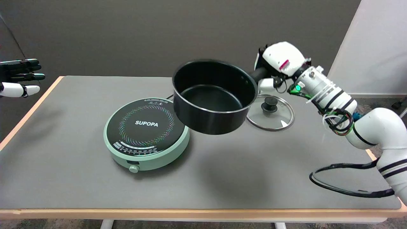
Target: Place the soup pot onto the induction stove.
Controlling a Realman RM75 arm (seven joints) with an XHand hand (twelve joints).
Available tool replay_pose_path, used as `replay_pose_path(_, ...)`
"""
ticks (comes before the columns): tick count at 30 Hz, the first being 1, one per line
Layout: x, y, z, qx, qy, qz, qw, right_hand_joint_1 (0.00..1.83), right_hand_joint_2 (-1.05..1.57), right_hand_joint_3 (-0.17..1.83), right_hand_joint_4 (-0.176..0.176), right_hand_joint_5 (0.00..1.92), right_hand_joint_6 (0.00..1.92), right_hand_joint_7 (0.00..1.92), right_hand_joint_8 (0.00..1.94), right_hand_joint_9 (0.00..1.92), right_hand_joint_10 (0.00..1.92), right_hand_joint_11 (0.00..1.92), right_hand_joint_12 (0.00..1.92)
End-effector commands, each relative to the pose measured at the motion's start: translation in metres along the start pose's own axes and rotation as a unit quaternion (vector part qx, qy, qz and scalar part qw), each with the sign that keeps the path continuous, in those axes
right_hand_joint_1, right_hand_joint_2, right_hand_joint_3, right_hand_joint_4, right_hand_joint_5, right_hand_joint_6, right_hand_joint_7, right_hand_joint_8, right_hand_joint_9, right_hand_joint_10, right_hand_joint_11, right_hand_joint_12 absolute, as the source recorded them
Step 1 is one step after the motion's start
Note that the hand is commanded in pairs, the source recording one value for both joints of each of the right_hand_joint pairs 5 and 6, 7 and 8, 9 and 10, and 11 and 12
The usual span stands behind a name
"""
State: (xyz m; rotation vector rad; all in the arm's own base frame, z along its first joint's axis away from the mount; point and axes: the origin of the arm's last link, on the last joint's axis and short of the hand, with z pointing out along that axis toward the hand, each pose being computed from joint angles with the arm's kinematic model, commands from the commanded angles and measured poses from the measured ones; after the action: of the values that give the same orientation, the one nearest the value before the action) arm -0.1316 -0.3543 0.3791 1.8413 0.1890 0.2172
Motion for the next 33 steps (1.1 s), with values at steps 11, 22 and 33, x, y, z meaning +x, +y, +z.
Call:
replay_pose_path(11,0.025,-0.053,0.06,0.047,0.032,-0.032,0.998,0.86,0.84,0.94,-0.019,1.92,1.92,1.92,1.92,1.92,1.92,1.92,1.92)
replay_pose_path(22,-0.035,-0.102,0.113,-0.006,-0.022,-0.061,0.998,0.86,0.8,0.93,-0.02,1.92,1.92,1.92,1.92,1.92,1.92,1.92,1.92)
replay_pose_path(33,-0.063,-0.136,0.143,-0.022,-0.047,-0.072,0.996,0.87,0.75,0.94,-0.02,1.92,1.92,1.92,1.92,1.92,1.92,1.92,1.92)
